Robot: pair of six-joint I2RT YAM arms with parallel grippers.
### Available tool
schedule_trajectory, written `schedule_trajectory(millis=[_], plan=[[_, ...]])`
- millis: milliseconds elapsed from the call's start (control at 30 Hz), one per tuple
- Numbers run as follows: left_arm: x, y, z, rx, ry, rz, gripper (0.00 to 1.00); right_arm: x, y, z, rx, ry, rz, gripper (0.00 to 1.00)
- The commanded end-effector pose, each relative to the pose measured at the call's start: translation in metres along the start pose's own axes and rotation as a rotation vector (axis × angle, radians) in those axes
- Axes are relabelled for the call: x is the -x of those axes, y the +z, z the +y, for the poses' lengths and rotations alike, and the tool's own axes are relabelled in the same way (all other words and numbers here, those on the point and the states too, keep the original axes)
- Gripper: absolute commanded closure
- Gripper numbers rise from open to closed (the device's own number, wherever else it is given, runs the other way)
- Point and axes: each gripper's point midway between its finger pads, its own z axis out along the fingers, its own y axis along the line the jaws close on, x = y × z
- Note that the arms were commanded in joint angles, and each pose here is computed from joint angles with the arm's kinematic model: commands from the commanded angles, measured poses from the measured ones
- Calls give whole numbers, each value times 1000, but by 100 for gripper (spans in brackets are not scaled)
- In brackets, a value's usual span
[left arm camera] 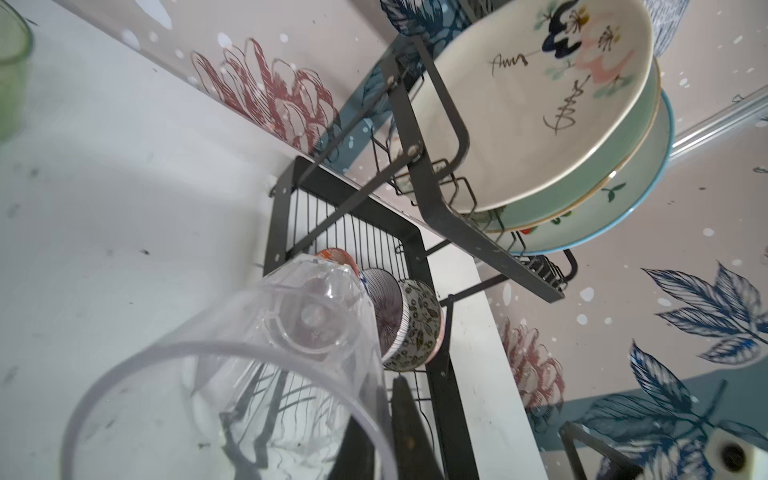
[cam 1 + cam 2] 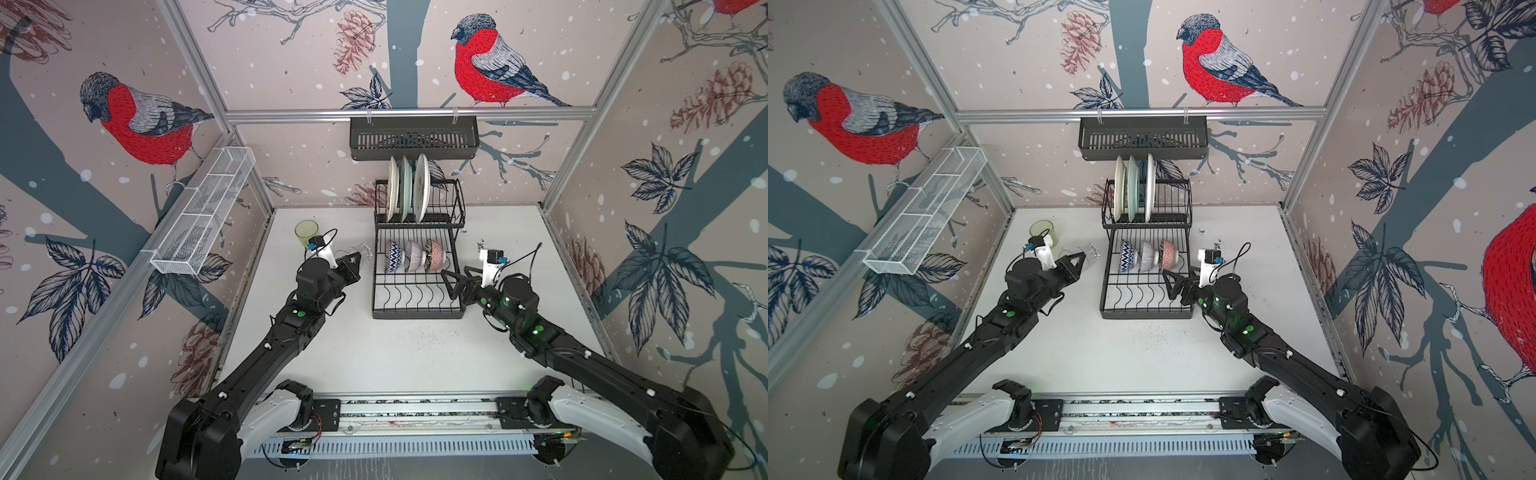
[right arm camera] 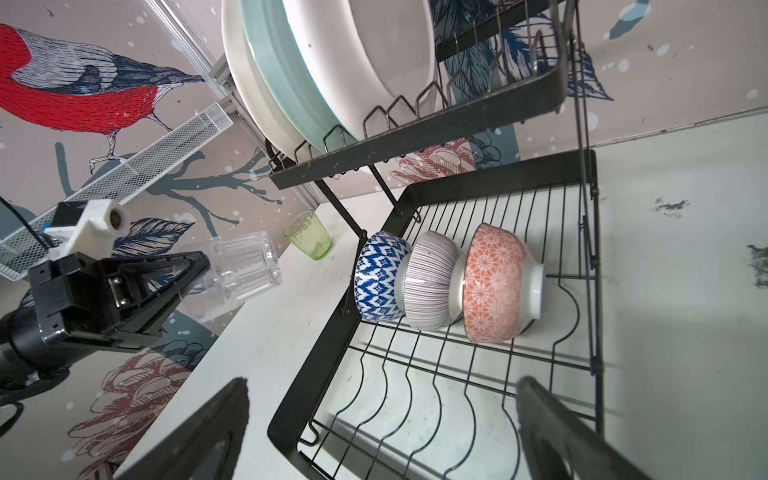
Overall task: Unload the mixed dishes from the dish rack
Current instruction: 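Grasp the clear glass with the left gripper while the right releases and withdraws, then carry the clear glass with the left gripper and set it beside the green glass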
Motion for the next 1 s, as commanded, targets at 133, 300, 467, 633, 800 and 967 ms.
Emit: schedule_trajectory(millis=[133,300,467,633,800,967], plan=[[23,1,29,166,82,-56,100,-2,-15,-16,-48,-50,-17,1],[34,15,40,231,101,-56,100,1,-23,-22,-54,-72,-31,0],[33,38,51,260,99,-32,100,-1,-26,-32,-84,-91,-29,1],[37,57,77,344,111,1,100,-3,-30,-41,-103,-76,-34,1],[45,74,89,414,158,20,100,-4,-34,-51,-119,-58,-42,1],[48,96,98,471,205,67,100,-4,-34,-54,-123,-53,-39,1]])
